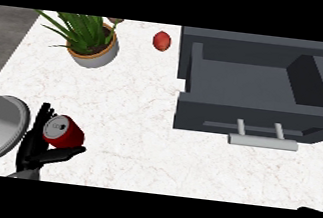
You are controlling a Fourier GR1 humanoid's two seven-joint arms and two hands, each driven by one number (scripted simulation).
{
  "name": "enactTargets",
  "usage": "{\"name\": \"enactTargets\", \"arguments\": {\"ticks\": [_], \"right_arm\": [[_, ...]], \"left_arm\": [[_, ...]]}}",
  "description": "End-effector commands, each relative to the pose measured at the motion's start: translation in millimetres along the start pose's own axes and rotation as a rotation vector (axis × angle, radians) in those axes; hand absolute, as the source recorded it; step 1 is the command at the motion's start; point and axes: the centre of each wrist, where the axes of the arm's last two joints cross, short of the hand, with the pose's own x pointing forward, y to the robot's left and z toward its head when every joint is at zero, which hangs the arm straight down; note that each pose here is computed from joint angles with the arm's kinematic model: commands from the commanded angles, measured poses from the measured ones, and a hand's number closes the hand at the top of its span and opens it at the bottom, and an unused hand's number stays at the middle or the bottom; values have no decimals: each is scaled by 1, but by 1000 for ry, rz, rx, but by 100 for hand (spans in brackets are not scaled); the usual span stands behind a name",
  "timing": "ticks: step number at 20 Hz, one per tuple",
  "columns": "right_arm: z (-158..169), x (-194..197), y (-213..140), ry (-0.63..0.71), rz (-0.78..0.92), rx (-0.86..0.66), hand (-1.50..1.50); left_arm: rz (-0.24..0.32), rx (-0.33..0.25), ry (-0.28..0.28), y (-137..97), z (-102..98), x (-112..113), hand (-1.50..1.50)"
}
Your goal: Pick up the can, place it into the drawer and close the drawer
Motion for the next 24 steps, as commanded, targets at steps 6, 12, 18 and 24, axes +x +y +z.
{"name": "enactTargets", "arguments": {"ticks": [6, 12, 18, 24], "right_arm": [[-15, -5, -15, -17, 5, -17, -150], [-22, 18, -9, -21, 4, -34, -150], [2, -1, 8, -19, 22, -19, -150], [-5, 14, 2, -44, 26, -17, -150]], "left_arm": [[93, -149, -16, -3, -21, 24, 150], [115, -152, -62, -44, -24, 9, 150], [160, -215, -115, -69, -56, 40, 150], [152, -263, -141, -139, -87, 66, 150]]}}
